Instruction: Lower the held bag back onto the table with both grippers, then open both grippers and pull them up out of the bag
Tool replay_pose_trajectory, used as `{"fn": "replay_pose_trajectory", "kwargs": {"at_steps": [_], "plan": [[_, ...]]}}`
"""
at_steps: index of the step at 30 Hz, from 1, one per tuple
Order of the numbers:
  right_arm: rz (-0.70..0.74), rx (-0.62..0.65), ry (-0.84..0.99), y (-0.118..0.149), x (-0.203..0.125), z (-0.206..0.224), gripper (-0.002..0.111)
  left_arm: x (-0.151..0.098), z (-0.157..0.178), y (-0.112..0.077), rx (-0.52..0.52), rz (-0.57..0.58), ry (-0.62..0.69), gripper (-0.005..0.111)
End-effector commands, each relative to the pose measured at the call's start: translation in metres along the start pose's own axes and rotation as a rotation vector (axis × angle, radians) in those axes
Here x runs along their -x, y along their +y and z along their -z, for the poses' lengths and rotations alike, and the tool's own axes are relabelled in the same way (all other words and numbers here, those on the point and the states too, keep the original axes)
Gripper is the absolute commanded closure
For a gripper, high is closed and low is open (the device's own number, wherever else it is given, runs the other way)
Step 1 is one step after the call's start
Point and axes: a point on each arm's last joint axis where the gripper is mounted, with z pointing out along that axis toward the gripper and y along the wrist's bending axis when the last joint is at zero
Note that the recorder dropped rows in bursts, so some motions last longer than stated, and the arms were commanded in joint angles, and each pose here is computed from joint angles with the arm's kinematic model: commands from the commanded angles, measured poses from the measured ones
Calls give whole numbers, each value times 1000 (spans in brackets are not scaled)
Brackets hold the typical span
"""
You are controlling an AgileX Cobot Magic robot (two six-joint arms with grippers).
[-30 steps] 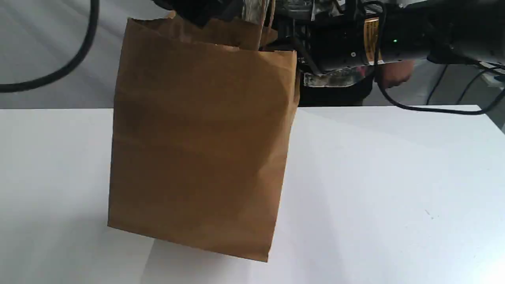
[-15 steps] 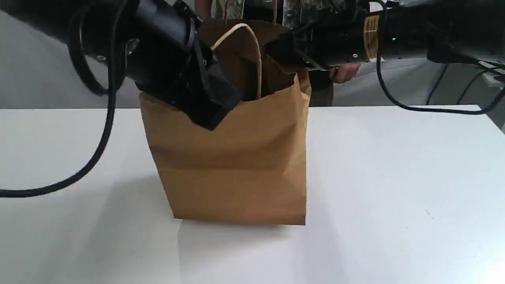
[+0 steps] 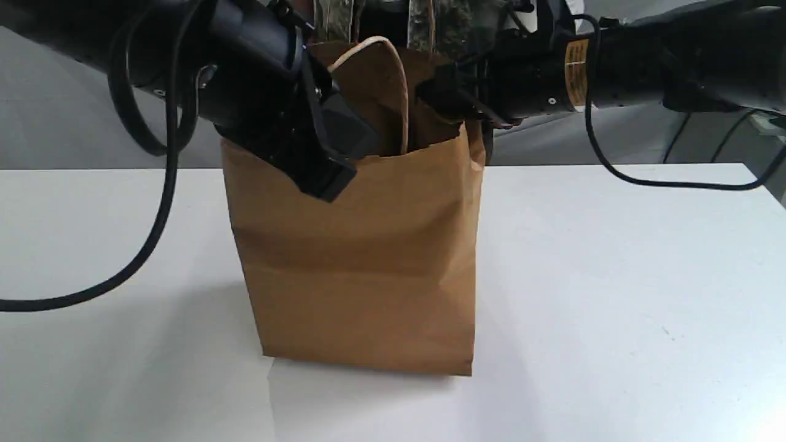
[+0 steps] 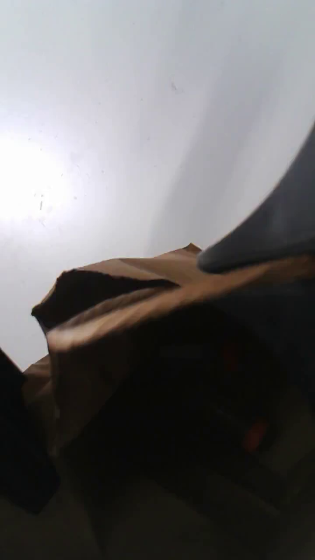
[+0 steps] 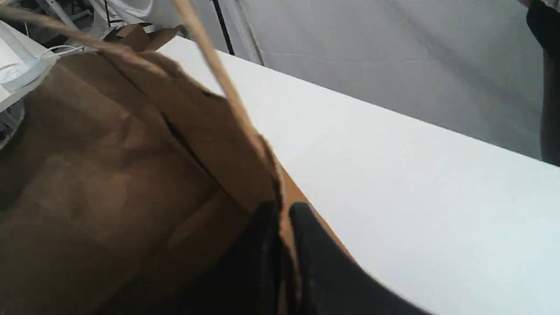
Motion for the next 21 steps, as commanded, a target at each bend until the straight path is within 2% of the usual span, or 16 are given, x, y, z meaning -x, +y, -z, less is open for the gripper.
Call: {"fn": "replay_pose_trajectory", "kwargs": {"at_steps": [1, 3, 5, 11, 15, 18, 21], "plan": [[-39, -50, 2, -6, -9, -2, 108, 1, 3, -1, 5, -26, -19, 107], [-43, -55, 6, -7, -11, -2, 108, 2, 3, 0, 9, -26, -24, 107], [-44, -55, 8, -7, -12, -2, 103, 2, 3, 0, 16, -26, -31, 107], [-45, -53, 8, -7, -12, -2, 76, 3, 3, -1, 0, -3, -35, 107], [-45, -52, 8, -7, -12, -2, 62, 3, 3, -2, -9, 8, -45, 105], [-45, -52, 8, -7, -12, -2, 52, 3, 3, -2, -8, -1, -44, 96], [-45, -52, 8, -7, -12, -2, 45, 3, 3, -2, -7, -2, -43, 81]]}}
